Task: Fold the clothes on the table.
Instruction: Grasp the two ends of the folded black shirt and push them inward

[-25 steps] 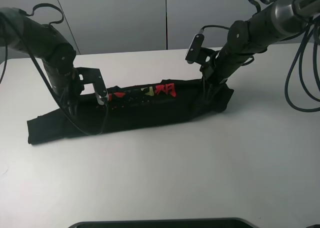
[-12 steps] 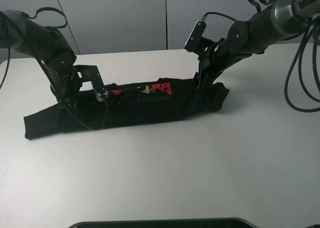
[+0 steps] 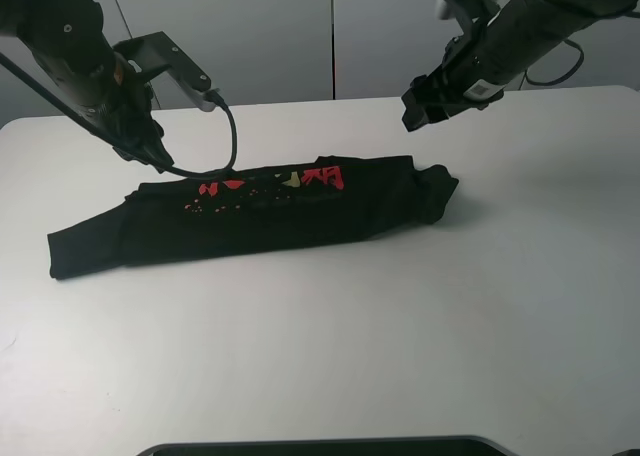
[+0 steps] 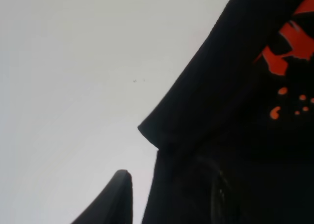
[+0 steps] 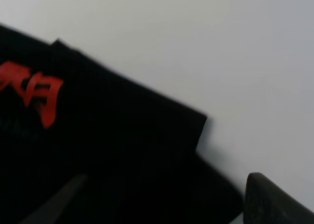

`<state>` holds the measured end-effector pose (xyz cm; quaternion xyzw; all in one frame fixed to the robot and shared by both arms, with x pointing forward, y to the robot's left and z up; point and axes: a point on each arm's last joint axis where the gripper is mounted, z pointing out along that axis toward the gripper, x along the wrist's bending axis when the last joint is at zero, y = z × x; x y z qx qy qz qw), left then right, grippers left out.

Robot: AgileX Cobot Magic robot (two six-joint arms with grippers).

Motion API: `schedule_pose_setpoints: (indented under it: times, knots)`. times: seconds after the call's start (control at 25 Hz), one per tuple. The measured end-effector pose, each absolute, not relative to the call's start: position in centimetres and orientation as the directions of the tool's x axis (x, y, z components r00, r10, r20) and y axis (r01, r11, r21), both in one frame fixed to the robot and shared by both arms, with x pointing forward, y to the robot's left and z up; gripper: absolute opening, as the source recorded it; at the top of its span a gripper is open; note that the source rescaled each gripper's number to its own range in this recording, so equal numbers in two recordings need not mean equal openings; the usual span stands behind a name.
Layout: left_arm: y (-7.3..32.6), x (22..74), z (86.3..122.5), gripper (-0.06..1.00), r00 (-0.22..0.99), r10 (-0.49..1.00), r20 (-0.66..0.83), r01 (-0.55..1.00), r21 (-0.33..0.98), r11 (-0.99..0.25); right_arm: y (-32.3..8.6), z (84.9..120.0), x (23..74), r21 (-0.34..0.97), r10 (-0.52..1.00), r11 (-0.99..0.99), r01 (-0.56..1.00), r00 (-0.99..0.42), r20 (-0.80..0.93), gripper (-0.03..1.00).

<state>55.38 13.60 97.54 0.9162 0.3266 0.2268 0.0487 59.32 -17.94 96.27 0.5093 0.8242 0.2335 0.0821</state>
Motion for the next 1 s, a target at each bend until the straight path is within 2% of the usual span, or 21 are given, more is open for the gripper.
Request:
schedule_pose_setpoints:
  times: [0.12, 0.36, 0.52, 0.68, 0.76, 0.88, 0.96, 1.0]
  knots:
    - [13.5, 54.5, 98.7, 0.50, 0.652, 0.693, 0.307, 0.632, 0.284, -0.721, -17.7, 94.4, 58.7, 0.355, 0.898, 0.304, 0.884, -0.391, 0.204, 0.82]
    - [13.6, 53.9, 99.1, 0.50, 0.641, 0.723, 0.258, 0.671, 0.269, -0.691, -17.2, 90.0, 58.9, 0.243, 0.915, 0.231, 0.942, -0.295, 0.276, 0.96]
    - [13.6, 53.8, 99.1, 0.50, 0.640, 0.725, 0.256, 0.674, 0.266, -0.689, -17.1, 86.8, 59.2, 0.199, 0.927, 0.184, 0.963, -0.237, 0.291, 0.96]
    - [13.6, 53.8, 99.1, 0.50, 0.641, 0.724, 0.255, 0.673, 0.266, -0.690, -16.9, 85.7, 59.6, 0.187, 0.929, 0.157, 0.970, -0.209, 0.307, 0.92]
    - [13.6, 53.8, 99.1, 0.50, 0.641, 0.724, 0.255, 0.673, 0.266, -0.690, -16.9, 85.6, 59.8, 0.192, 0.926, 0.144, 0.971, -0.201, 0.319, 0.80]
    - [13.6, 53.8, 99.1, 0.50, 0.641, 0.724, 0.255, 0.673, 0.266, -0.690, -16.6, 85.1, 59.8, 0.181, 0.907, 0.144, 0.973, -0.202, 0.370, 0.43]
    - [13.6, 53.8, 99.1, 0.50, 0.641, 0.724, 0.255, 0.673, 0.268, -0.690, -16.3, 84.9, 59.5, 0.151, 0.889, 0.151, 0.977, -0.201, 0.412, 0.13]
    - [13.6, 53.8, 99.1, 0.50, 0.641, 0.724, 0.255, 0.673, 0.268, -0.690, -16.3, 84.9, 59.4, 0.142, 0.884, 0.157, 0.977, -0.203, 0.421, 0.11]
